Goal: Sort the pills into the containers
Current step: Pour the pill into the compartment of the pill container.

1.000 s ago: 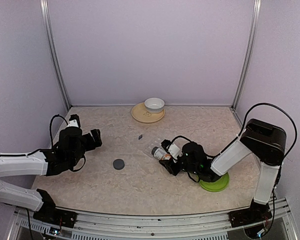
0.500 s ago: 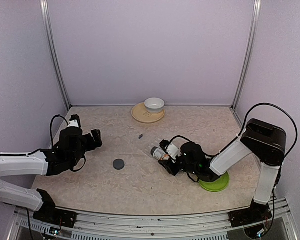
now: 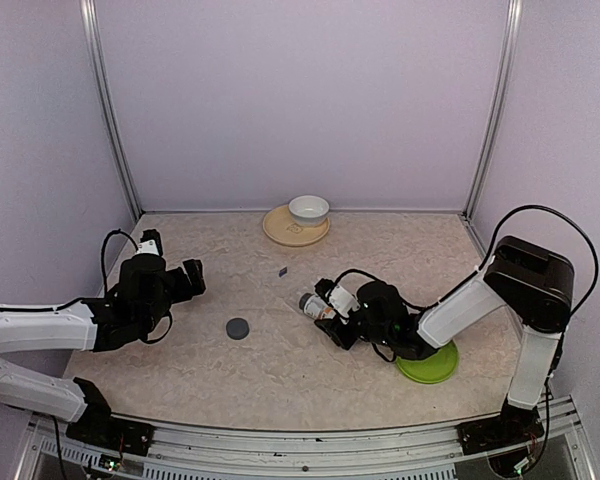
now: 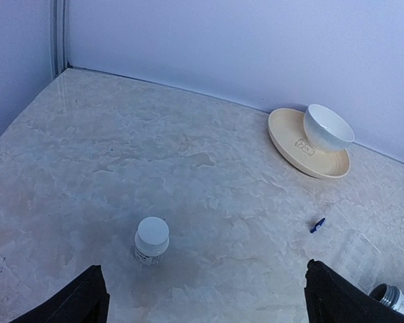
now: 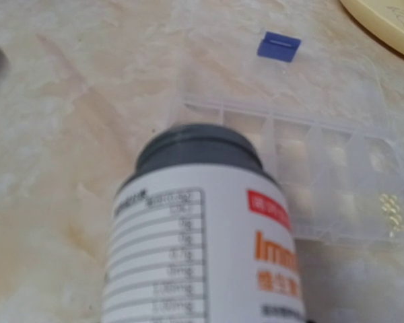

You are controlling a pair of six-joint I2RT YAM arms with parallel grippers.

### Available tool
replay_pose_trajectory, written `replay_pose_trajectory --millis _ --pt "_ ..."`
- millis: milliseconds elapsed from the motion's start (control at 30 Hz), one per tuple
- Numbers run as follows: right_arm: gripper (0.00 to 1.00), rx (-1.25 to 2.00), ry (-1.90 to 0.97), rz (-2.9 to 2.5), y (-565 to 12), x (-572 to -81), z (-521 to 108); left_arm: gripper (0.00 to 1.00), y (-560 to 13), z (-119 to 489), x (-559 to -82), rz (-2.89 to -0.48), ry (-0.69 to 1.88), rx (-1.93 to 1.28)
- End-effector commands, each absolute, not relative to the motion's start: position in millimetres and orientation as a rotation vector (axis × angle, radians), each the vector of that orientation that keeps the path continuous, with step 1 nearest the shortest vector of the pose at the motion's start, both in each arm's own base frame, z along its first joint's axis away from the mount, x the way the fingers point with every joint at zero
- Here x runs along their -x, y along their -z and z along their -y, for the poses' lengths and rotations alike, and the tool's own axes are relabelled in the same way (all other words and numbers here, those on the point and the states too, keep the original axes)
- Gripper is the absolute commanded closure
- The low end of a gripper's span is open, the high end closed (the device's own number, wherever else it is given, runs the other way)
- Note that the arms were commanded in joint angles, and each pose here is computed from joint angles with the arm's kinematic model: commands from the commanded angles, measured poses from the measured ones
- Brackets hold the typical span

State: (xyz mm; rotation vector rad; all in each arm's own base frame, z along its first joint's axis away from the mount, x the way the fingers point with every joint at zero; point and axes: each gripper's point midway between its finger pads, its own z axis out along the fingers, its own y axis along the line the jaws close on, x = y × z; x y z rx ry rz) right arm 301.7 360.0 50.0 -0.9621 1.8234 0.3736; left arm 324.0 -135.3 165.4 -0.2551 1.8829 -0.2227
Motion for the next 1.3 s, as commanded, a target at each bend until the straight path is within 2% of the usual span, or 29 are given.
replay_pose_trajectory --millis 0,1267 --pt "0.95 0.984 -0.384 -1.825 -56.1 -297.5 -364.7 0.01 -165.3 135.4 -325.4 -1.877 0.232 0.265" --pt "0.94 1.073 -0.371 -1.926 -54.4 -291.8 -367.0 0.01 -167.1 136.0 -324.9 -1.875 0.243 0.264"
